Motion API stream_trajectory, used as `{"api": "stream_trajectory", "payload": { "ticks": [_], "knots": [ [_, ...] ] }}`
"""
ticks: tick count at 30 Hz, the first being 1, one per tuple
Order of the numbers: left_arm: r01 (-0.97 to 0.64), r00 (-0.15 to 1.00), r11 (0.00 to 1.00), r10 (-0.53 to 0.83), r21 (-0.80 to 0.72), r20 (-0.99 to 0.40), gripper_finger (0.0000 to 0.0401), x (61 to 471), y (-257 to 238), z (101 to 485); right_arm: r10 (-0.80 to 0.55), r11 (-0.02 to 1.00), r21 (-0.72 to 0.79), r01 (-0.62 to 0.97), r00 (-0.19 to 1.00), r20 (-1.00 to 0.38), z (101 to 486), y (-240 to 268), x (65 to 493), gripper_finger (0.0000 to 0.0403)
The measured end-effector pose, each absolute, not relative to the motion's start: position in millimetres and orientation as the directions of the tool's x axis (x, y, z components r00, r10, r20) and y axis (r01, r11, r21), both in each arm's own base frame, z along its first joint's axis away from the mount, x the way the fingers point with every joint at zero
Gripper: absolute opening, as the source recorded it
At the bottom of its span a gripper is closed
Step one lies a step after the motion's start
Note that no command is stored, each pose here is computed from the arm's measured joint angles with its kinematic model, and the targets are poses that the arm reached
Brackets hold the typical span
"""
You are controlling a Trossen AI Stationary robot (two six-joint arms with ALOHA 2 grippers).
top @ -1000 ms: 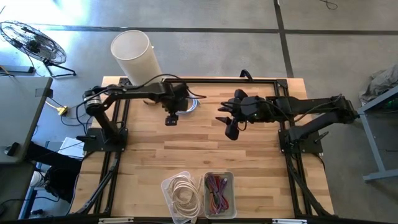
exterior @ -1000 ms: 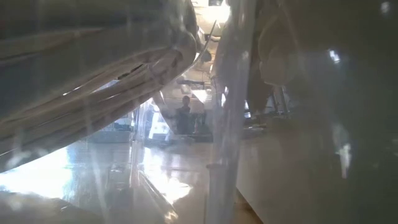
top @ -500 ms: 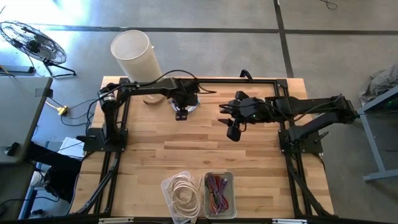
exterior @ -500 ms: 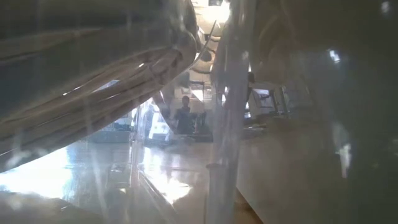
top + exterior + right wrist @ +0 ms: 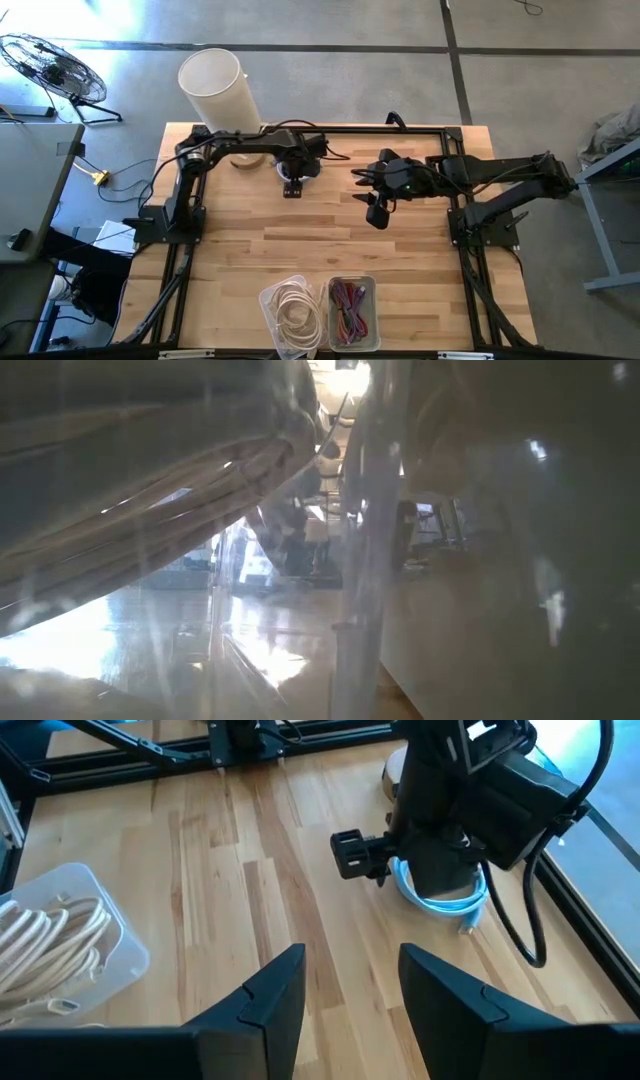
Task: Pick & Place USB Port
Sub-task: Put the light blue HDMI cable into the transparent bin
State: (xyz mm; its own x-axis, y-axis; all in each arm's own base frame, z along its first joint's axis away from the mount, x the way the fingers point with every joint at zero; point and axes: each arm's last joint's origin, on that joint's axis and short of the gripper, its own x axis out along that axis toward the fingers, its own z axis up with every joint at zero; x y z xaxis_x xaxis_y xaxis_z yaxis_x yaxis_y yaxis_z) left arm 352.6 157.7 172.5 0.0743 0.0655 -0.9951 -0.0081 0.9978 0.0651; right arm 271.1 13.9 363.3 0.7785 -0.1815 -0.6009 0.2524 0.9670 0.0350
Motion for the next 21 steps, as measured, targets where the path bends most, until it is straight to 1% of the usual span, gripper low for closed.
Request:
{"api": "stream_trajectory", "payload": {
  "ticks": [4, 7, 9, 11, 15, 16, 19, 21],
  "knots": [
    [-0.008, 0.042, 0.996, 0.089, 0.089, -0.995, 0.0261, 354.0, 159.3, 163.8, -0.182, 0.967, 0.034, 0.253, 0.777, -0.602, 363.1, 13.9, 270.9, 0.0154],
    [0.003, 0.032, 0.993, 0.115, 0.115, -0.993, 0.0241, 355.1, 157.5, 163.3, -0.182, 0.967, 0.032, 0.253, 0.773, -0.607, 362.7, 13.7, 270.6, 0.0154],
    [0.012, 0.033, 0.993, 0.116, 0.117, -0.993, 0.0209, 356.3, 155.1, 163.3, -0.182, 0.967, 0.032, 0.253, 0.773, -0.607, 362.7, 13.8, 270.6, 0.0154],
    [0.012, 0.034, 0.993, 0.115, 0.116, -0.993, 0.0162, 356.4, 155.0, 163.3, -0.182, 0.967, 0.032, 0.253, 0.773, -0.607, 362.7, 13.7, 270.6, 0.0154],
    [-0.006, 0.036, 0.997, 0.078, 0.078, -0.996, 0.0036, 355.5, 153.7, 163.3, -0.175, 0.967, 0.041, 0.250, 0.775, -0.608, 362.7, 14.0, 270.6, 0.0154],
    [-0.018, 0.039, 0.998, 0.068, 0.067, -0.997, 0.0021, 355.3, 153.4, 163.8, -0.173, 0.967, 0.044, 0.250, 0.775, -0.608, 362.7, 14.0, 270.6, 0.0154],
    [-0.017, 0.025, 0.998, 0.058, 0.057, -0.998, 0.0023, 354.5, 151.0, 163.8, -0.170, 0.967, 0.046, 0.249, 0.775, -0.608, 362.7, 14.1, 270.7, 0.0154],
    [-0.011, 0.010, 0.999, 0.052, 0.052, -0.999, 0.0015, 353.7, 149.1, 163.8, -0.166, 0.967, 0.053, 0.249, 0.776, -0.609, 362.6, 14.3, 270.7, 0.0154]
  ]
}}
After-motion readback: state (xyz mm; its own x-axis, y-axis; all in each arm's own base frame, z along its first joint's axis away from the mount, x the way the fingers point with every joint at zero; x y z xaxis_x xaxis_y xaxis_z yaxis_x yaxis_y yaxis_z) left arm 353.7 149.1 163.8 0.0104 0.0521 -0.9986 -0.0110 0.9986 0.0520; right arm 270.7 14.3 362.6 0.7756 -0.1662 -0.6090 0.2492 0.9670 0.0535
